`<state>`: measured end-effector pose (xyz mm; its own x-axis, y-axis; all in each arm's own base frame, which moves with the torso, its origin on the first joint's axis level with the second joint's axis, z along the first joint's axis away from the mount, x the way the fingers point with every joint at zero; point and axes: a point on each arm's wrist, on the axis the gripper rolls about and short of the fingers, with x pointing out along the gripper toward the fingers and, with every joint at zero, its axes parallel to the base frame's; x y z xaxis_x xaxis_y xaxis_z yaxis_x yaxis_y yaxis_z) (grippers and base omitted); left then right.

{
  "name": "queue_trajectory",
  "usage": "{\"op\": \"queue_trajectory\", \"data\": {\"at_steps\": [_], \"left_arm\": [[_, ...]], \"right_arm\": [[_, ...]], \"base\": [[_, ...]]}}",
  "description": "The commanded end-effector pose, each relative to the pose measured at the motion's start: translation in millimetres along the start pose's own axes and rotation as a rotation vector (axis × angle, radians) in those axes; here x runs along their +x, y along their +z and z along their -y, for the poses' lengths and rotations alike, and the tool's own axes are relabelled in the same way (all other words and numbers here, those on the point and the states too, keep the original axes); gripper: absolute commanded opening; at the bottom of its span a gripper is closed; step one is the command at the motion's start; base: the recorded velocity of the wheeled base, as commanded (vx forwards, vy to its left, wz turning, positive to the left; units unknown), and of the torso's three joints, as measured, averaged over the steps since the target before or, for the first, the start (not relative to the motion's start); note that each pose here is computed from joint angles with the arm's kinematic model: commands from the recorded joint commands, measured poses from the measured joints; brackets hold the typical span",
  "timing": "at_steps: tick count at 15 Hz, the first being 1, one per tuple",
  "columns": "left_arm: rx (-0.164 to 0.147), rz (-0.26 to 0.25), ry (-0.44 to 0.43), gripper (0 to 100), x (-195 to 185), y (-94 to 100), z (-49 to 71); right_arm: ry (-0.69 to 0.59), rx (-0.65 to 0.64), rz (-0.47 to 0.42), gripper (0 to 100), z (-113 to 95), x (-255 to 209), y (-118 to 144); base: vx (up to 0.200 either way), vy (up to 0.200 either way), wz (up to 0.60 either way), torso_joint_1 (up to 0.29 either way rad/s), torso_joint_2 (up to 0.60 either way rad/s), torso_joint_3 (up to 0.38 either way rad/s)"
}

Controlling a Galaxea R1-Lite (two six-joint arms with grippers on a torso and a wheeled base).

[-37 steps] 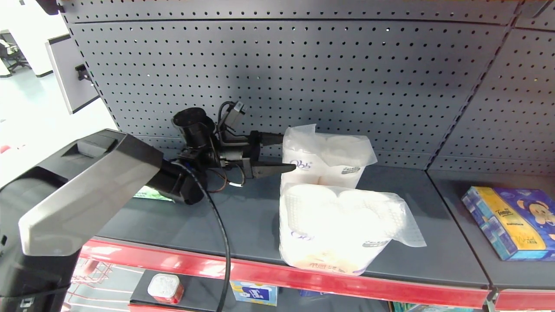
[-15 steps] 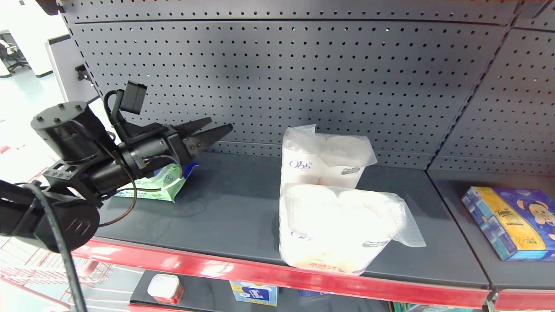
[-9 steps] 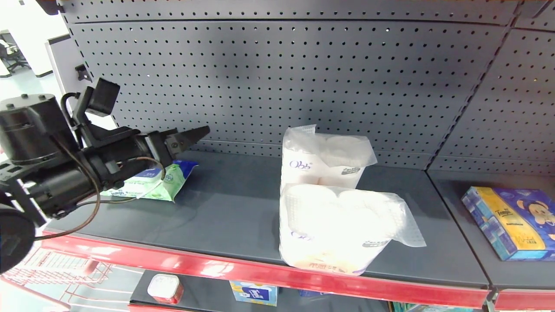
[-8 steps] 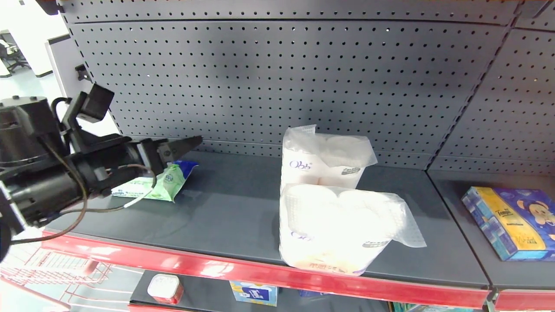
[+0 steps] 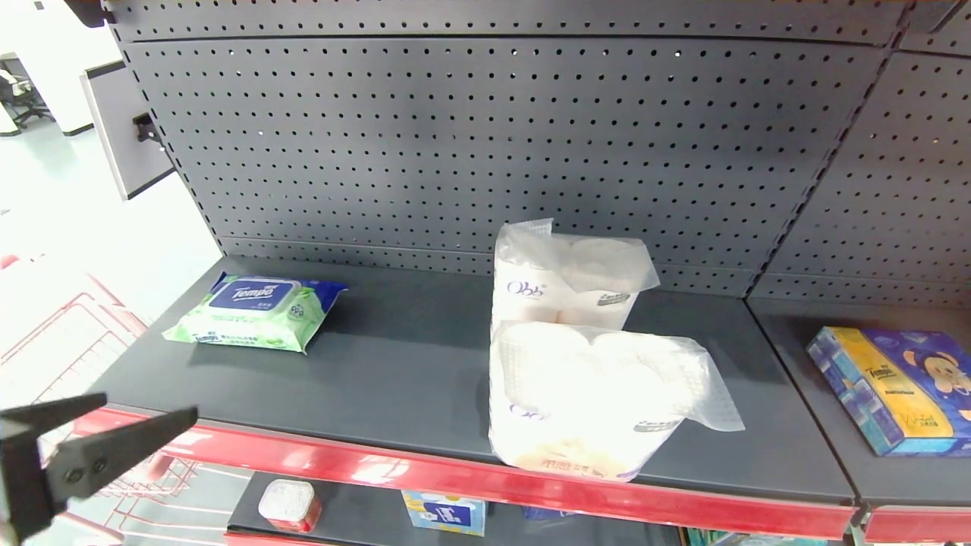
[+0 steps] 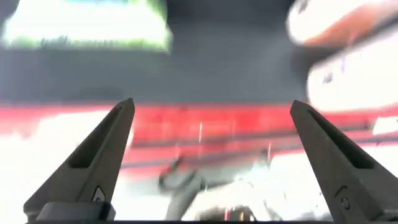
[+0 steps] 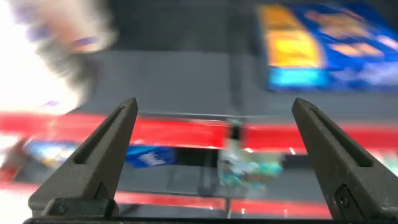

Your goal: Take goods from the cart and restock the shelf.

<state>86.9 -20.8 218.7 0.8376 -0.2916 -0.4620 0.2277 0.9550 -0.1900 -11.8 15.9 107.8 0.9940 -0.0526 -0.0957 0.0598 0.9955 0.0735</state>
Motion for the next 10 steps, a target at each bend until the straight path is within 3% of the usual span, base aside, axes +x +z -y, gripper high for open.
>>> {"op": "queue_trajectory", "data": {"at_steps": [1, 3, 8, 10], "left_arm": [[0.013, 0.100, -0.002, 100, -38, -19.4, 1.1], [0.012, 0.104, 0.021, 100, -38, -19.7, 0.5], [0.026, 0.111, 0.024, 100, -39, -19.9, 0.5], [0.038, 0.111, 0.030, 100, -39, -19.8, 0.4]], "right_arm": [[-0.071, 0.099, -0.096, 100, 6, 11, 4], [0.008, 0.240, -0.142, 100, 7, 14, 4], [0.497, 0.221, -0.310, 100, 1, 28, 31], [0.530, 0.183, -0.314, 100, 1, 27, 32]], "base": [[0.000, 0.000, 0.00, 0.000, 0.00, 0.000], [0.000, 0.000, 0.00, 0.000, 0.00, 0.000], [0.000, 0.000, 0.00, 0.000, 0.00, 0.000], [0.000, 0.000, 0.00, 0.000, 0.00, 0.000]]}}
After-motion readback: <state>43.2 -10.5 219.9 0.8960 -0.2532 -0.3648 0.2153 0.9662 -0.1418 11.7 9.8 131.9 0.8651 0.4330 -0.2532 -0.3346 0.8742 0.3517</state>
